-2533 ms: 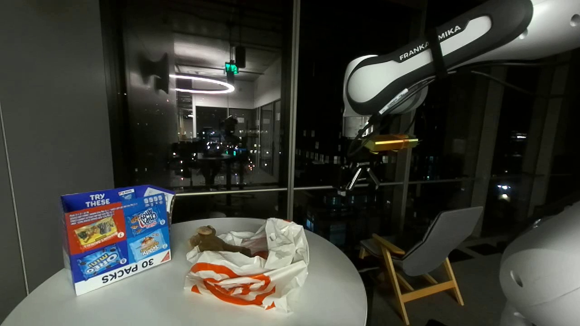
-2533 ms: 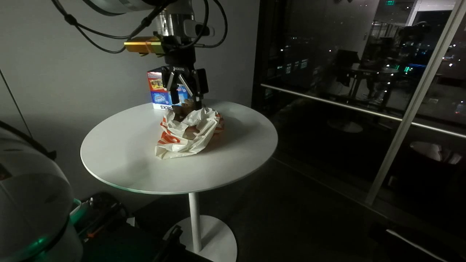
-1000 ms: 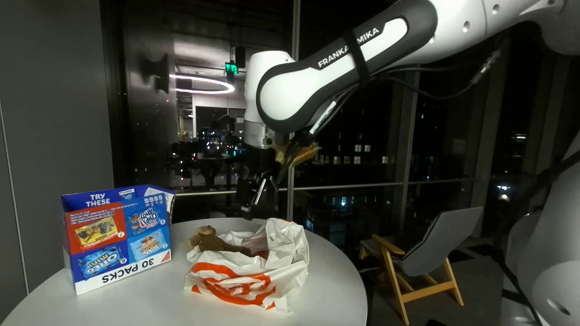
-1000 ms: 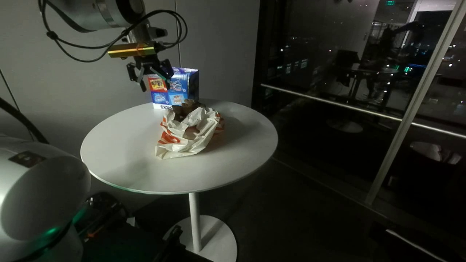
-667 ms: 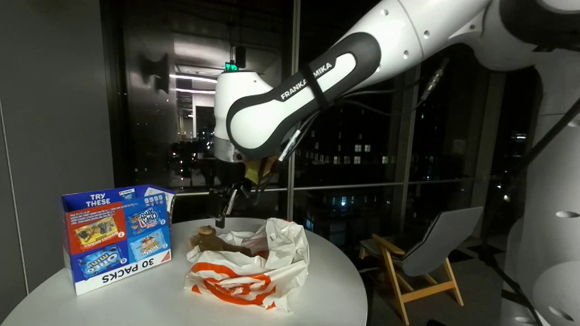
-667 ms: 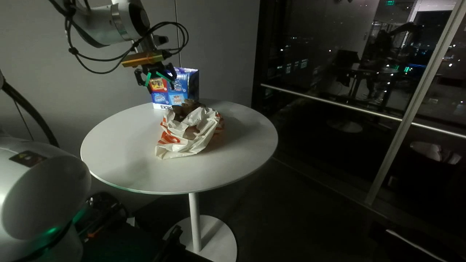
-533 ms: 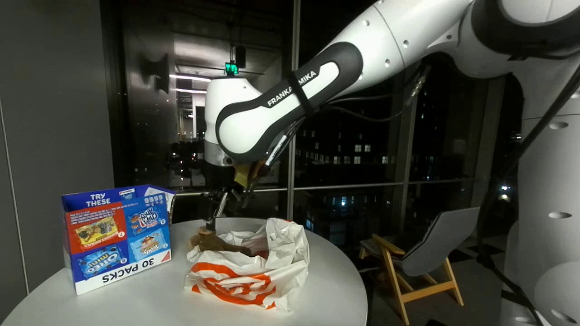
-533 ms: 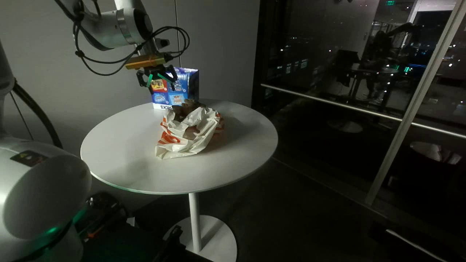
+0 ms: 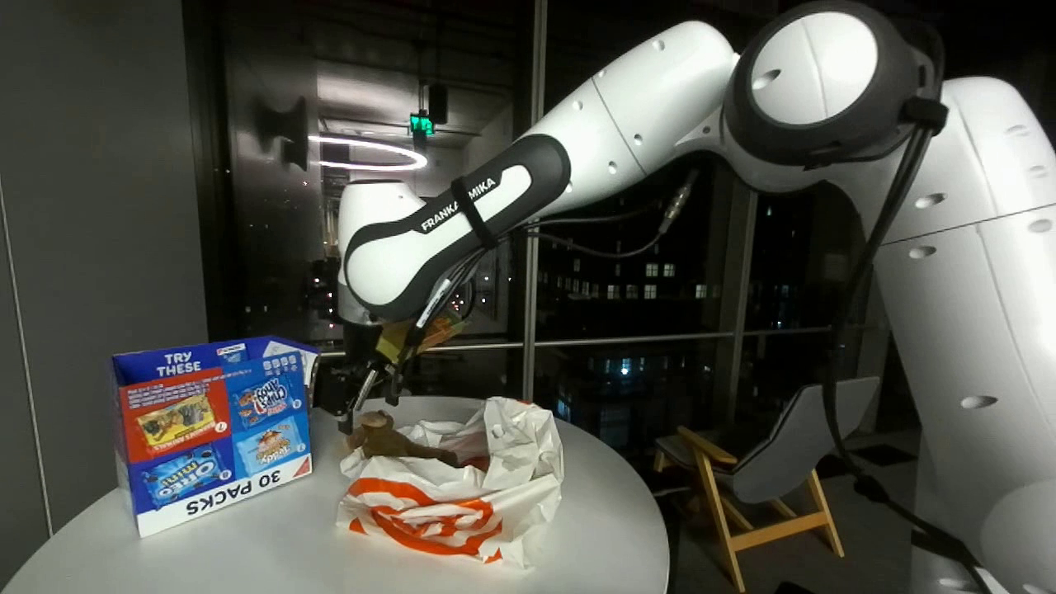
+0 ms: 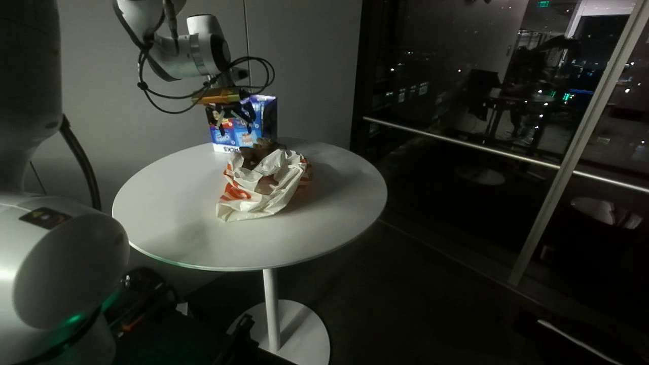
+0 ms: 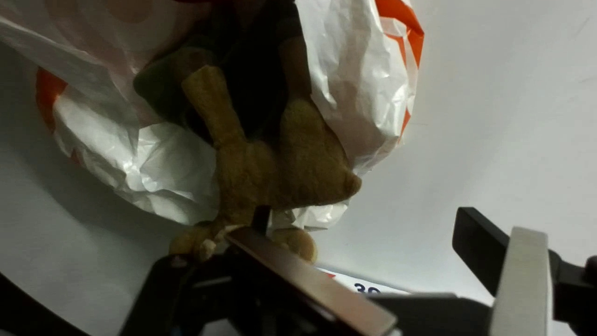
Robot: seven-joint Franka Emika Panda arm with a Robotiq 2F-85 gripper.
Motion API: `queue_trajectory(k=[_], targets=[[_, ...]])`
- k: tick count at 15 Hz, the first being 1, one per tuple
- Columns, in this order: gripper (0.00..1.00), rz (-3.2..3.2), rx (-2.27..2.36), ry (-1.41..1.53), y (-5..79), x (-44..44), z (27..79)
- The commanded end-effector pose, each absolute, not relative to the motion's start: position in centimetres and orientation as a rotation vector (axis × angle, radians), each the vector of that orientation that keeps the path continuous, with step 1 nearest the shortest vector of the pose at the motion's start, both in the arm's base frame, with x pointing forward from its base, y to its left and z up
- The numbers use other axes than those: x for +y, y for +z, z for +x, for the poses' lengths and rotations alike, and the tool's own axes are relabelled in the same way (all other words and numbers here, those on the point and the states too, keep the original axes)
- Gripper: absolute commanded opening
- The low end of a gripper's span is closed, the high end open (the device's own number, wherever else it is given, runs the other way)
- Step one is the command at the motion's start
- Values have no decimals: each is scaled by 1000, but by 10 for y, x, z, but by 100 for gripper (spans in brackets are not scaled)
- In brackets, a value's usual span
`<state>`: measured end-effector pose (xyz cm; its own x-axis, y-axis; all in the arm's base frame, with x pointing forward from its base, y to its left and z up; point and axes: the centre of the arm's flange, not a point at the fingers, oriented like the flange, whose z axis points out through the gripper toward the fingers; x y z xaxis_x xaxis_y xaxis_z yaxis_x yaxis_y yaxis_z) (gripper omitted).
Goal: Remove the moose and radish from the plastic bag.
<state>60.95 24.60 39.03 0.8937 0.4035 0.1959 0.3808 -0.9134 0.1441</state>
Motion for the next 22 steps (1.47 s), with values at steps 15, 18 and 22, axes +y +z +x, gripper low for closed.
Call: queue_trajectory(k=[15,18,22], targets=[[100,3135,268,-189,330,206,664],[75,3177,279,-277,328,205,660],[51,3242,343,-300,331,196,657]])
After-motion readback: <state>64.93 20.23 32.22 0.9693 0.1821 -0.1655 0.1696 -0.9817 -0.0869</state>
